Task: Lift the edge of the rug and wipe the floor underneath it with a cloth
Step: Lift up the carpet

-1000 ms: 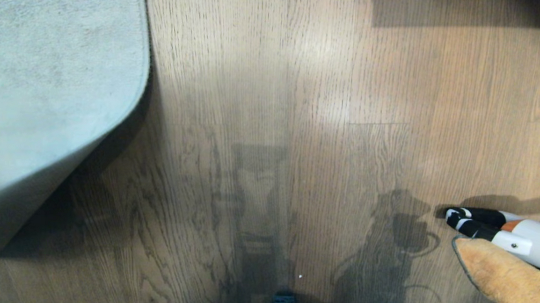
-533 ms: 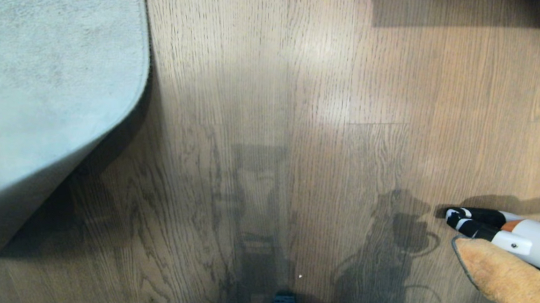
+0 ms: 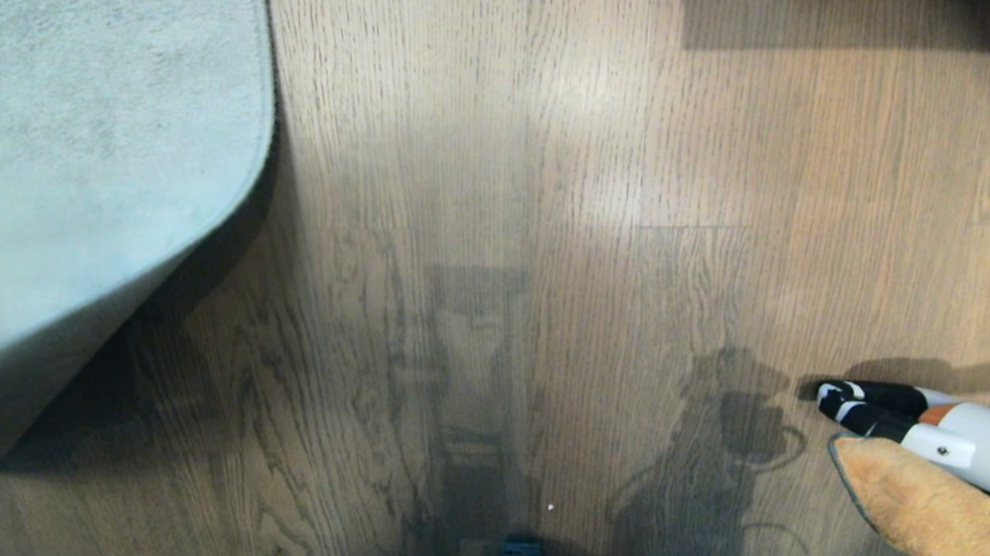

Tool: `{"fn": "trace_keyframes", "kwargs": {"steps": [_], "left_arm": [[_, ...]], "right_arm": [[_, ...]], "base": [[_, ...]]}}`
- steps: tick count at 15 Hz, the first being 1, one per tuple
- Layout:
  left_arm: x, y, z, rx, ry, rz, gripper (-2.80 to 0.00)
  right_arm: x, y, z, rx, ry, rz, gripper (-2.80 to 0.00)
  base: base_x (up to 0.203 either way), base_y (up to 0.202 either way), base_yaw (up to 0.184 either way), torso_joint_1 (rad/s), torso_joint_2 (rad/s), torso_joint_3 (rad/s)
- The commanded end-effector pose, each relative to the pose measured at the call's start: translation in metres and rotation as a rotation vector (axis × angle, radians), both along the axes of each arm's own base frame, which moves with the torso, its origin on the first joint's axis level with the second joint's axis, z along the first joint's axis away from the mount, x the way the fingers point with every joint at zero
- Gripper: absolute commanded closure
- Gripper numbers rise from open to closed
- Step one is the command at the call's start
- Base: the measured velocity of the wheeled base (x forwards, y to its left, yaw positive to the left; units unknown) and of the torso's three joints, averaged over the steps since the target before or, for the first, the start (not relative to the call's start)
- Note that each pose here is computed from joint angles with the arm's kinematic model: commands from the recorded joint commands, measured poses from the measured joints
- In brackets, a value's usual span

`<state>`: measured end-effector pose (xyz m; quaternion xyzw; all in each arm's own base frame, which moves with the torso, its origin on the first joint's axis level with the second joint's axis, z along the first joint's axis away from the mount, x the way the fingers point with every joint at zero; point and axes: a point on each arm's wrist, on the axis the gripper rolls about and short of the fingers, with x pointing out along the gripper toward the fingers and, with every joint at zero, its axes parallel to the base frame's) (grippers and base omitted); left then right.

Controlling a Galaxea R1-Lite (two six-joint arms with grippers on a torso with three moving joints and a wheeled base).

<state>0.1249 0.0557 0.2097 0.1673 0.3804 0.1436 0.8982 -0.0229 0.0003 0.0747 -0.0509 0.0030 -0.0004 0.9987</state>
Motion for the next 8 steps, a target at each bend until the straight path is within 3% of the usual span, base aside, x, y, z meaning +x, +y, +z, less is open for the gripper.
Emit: {"fn": "trace_keyframes", "kwargs": {"steps": [1, 8], "left_arm": [[-0.0002, 0.0, -0.0001, 0.001, 0.002, -0.001, 0.0], [-0.0003, 0.0, -0.0006, 0.001, 0.004, 0.0, 0.0]], "right_arm": [[0.0001, 0.0, 0.0, -0.001, 0.002, 0.0, 0.0], [0.0001, 0.0, 0.0, -0.001, 0.002, 0.001, 0.0]], "base": [[0.0, 0.0, 0.0, 0.0, 0.0, 0.0], [0.0, 0.0, 0.0, 0.0, 0.0, 0.0]]}}
